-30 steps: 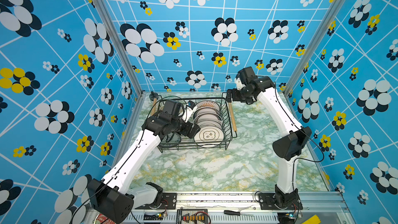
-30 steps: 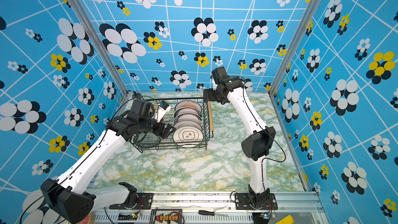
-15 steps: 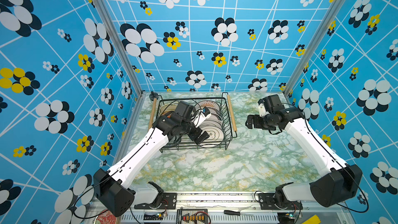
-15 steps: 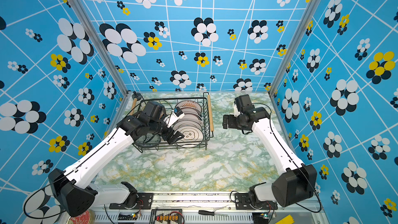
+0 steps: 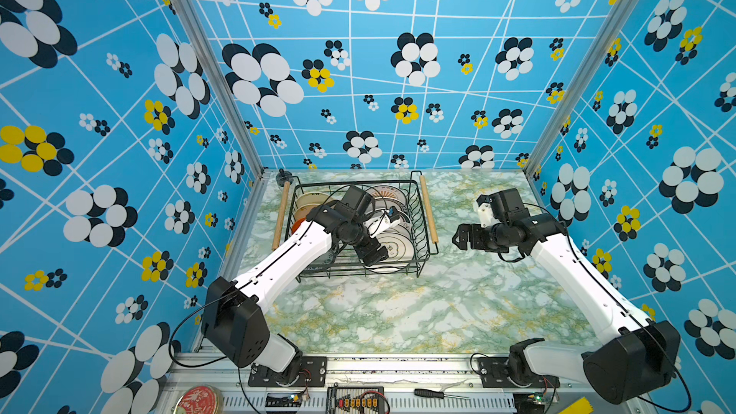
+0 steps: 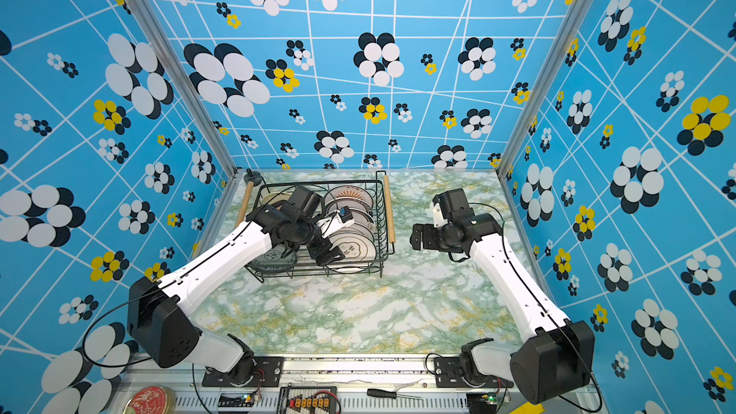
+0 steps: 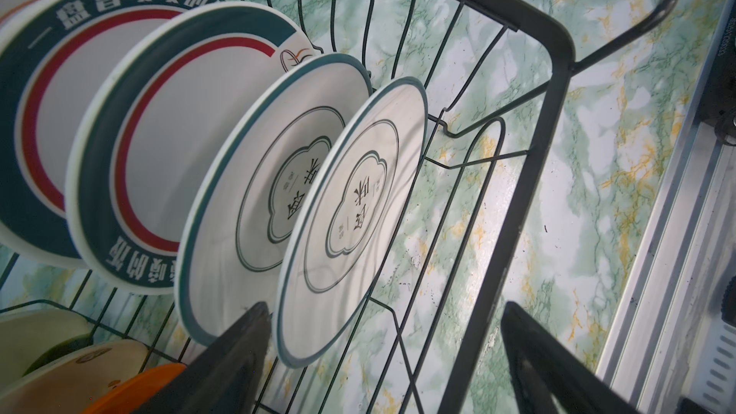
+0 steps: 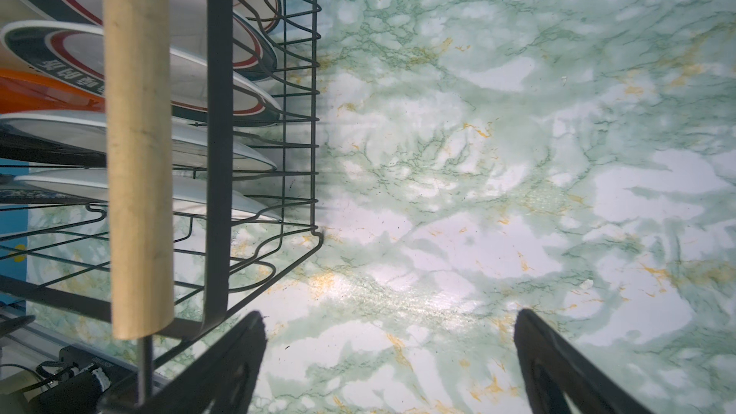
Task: Unload the plates from the dish rack
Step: 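Lower the left gripper onto the nearest white plate while the right gripper waits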
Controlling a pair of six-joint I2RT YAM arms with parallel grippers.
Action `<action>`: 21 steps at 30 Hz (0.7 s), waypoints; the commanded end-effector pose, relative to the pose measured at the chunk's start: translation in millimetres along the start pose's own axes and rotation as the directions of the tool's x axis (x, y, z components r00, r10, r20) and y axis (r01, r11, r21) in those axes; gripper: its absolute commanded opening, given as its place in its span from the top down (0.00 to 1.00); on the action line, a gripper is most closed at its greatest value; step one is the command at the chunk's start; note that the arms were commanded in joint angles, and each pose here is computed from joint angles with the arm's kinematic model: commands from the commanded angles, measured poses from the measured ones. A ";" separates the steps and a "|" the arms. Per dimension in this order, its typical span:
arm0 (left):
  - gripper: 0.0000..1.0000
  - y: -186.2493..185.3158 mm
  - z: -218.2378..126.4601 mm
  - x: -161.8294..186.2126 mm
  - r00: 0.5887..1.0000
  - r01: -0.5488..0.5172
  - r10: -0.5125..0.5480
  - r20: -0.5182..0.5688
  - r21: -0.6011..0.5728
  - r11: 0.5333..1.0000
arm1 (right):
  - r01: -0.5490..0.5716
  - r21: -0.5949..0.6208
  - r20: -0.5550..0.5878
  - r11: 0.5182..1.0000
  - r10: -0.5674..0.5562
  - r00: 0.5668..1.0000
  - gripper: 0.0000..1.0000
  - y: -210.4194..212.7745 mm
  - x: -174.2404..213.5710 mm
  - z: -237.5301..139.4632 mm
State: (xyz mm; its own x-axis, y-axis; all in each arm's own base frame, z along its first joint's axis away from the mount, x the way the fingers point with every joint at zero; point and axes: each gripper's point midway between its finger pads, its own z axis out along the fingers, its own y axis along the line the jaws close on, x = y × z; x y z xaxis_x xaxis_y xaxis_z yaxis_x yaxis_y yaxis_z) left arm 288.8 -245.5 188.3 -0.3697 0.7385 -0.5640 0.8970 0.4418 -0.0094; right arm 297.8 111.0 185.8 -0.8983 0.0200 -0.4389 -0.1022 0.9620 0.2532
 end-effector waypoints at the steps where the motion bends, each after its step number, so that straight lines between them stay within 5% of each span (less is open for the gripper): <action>1: 0.09 3.1 -4.2 -9.4 0.999 -0.038 0.038 0.019 0.018 0.999 | -0.001 -0.017 -0.015 1.000 0.001 1.000 0.01 -0.1 1.5 7.7; 21: 0.24 29.4 27.4 -4.6 0.996 -0.040 0.043 -0.077 0.039 0.998 | -0.019 0.002 -0.041 1.000 0.019 0.999 0.01 -12.8 3.4 25.3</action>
State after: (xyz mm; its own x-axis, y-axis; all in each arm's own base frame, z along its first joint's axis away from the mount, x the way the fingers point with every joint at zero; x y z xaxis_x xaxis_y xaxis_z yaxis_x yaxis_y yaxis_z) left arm 322.8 -253.5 169.7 -0.3496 0.7765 -0.5243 0.9140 0.4057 -0.0085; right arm 306.5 107.7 166.0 -0.9120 0.0331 -0.4089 -0.0820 0.9619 0.2608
